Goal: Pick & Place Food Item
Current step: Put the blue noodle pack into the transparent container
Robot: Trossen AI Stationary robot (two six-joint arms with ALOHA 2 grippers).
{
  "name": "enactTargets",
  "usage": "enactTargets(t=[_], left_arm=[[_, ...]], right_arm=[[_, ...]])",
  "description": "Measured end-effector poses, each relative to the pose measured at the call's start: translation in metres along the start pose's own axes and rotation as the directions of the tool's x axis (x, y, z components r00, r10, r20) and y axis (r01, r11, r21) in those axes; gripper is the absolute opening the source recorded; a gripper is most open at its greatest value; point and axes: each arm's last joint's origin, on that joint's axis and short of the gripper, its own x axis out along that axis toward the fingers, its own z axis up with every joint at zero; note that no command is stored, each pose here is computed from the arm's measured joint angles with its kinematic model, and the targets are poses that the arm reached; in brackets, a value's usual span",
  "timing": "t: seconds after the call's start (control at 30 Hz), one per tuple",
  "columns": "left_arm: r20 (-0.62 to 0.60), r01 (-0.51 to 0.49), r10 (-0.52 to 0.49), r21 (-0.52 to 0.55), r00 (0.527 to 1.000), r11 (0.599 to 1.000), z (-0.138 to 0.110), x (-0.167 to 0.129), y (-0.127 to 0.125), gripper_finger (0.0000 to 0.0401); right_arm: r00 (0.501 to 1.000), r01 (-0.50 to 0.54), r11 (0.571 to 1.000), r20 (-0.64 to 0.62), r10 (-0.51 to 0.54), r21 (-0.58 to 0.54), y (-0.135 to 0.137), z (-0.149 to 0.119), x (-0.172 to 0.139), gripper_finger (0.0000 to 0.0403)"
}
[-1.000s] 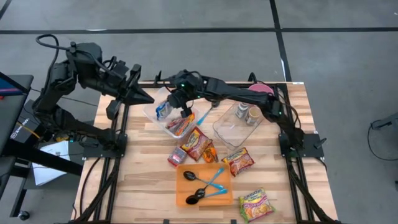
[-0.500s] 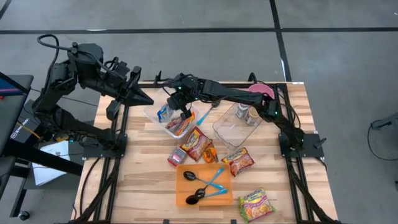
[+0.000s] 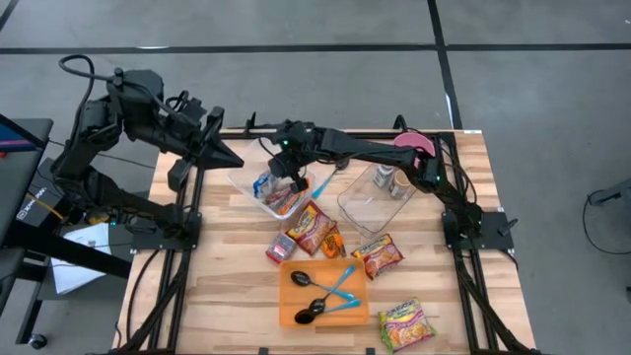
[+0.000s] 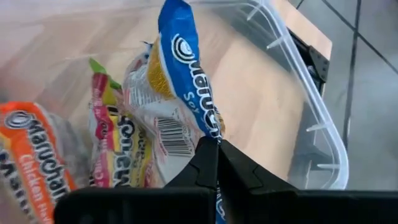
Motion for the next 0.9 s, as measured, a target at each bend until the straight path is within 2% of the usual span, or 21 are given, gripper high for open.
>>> enactTargets(t=[0.2,0.27,0.5,0.7,0.9], left_arm=[[0.0,0.0,0.0,0.001,1.0,1.0,0.0,0.0,0.0,0.0001],[0.001,0.0,0.0,0.001,1.0,1.0,0.0,0.0,0.0,0.0001],[0.001,-0.002,0.002,-0.021,1.0,1.0,0.0,0.0,0.0,0.0001],[0.001,-0.002,0.002,-0.017,1.0,1.0,0.0,0.0,0.0,0.0001],[0.002,-0.001,0.001,-0.015,1.0,1.0,0.0,0.0,0.0,0.0003]], right_arm=[[1.0,0.008,1.0,-0.002,-0.008,0.022,0.003,0.0,0.005,0.0],[1.0,0.016,1.0,0.005,-0.016,0.018,0.005,-0.001,0.015,0.0],[0.994,-0.056,0.998,-0.093,0.058,0.029,0.019,-0.018,0.039,0.0],[0.992,-0.048,0.999,-0.115,0.051,0.024,0.023,-0.015,0.04,0.0006],[0.997,-0.004,0.999,-0.074,0.008,0.052,0.014,-0.005,0.03,0.0038]])
